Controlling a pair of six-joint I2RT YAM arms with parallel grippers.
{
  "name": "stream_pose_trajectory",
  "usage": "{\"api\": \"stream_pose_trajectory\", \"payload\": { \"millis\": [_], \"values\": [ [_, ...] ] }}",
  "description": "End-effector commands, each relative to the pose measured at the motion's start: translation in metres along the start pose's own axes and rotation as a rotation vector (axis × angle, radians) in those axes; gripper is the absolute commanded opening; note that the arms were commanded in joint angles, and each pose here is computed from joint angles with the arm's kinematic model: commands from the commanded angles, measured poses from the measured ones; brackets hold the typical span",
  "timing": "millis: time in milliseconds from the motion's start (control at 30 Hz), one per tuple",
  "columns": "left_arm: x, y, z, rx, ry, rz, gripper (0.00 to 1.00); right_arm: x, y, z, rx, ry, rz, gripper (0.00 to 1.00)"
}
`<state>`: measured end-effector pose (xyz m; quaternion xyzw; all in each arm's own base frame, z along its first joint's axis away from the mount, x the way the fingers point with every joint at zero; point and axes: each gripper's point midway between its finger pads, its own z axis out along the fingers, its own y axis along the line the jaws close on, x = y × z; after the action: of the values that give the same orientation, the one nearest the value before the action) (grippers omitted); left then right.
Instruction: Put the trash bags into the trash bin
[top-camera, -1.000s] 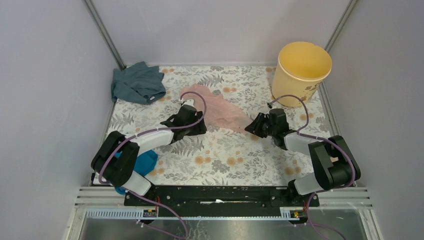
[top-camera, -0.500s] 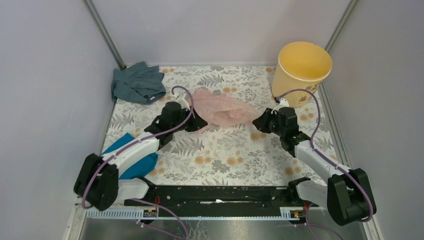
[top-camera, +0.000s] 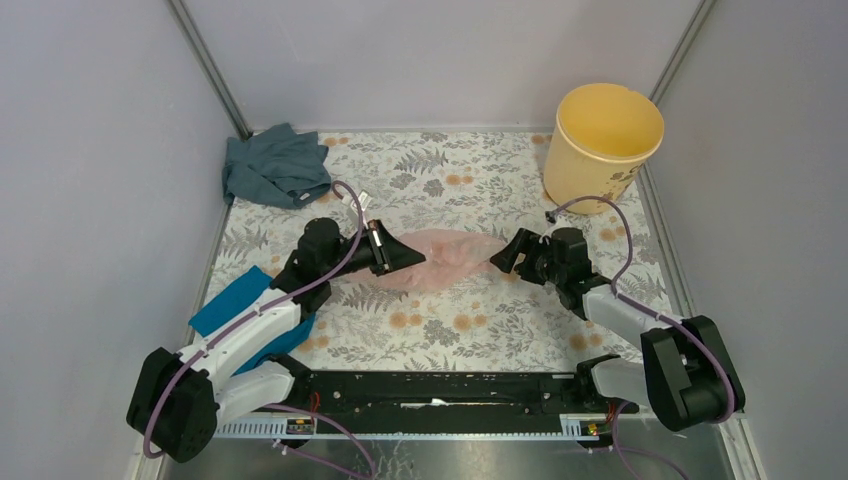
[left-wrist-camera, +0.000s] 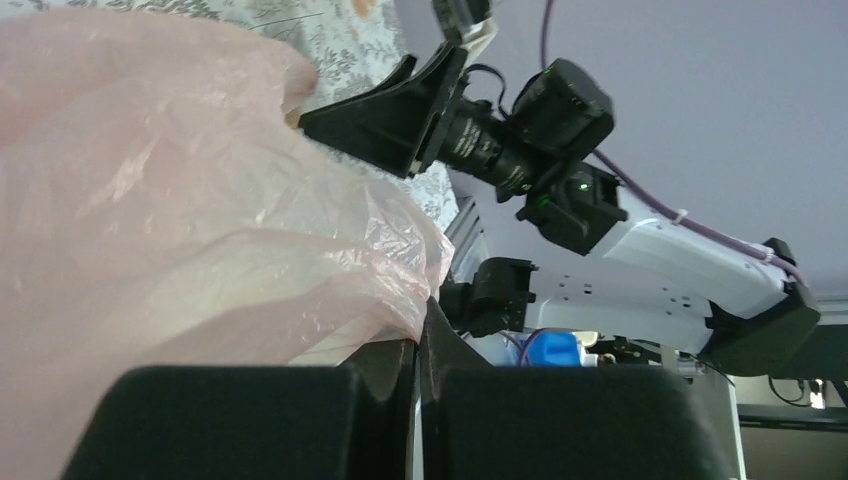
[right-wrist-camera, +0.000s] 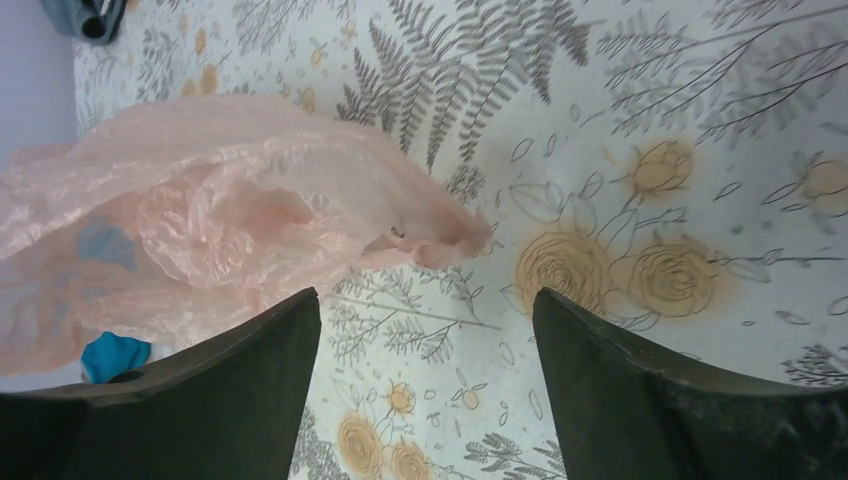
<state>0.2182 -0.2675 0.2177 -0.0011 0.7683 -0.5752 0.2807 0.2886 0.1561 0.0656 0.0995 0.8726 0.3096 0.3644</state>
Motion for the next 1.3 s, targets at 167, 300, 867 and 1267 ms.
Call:
{"api": "stream_pose_trajectory", "payload": {
  "millis": [167, 300, 867, 1267],
  "values": [
    [-0.014, -0.043, -0.004, 0.152, -0.016, 0.016, 0.00, 0.003, 0.013, -0.003, -0.107, -0.028, 0.087, 0.75],
    [-0.016, -0.050, -0.005, 0.167, -0.013, 0.024, 0.00, 0.000, 0.015, 0.004, -0.122, -0.027, 0.124, 0.40],
    [-0.017, -0.074, -0.010, 0.260, 0.003, 0.008, 0.00, -0.008, 0.014, 0.030, -0.165, -0.022, 0.213, 0.52],
    [-0.027, -0.041, -0.005, 0.028, -0.016, 0.109, 0.00, -0.037, 0.024, -0.002, -0.189, -0.218, 0.072, 0.00]
  ]
}}
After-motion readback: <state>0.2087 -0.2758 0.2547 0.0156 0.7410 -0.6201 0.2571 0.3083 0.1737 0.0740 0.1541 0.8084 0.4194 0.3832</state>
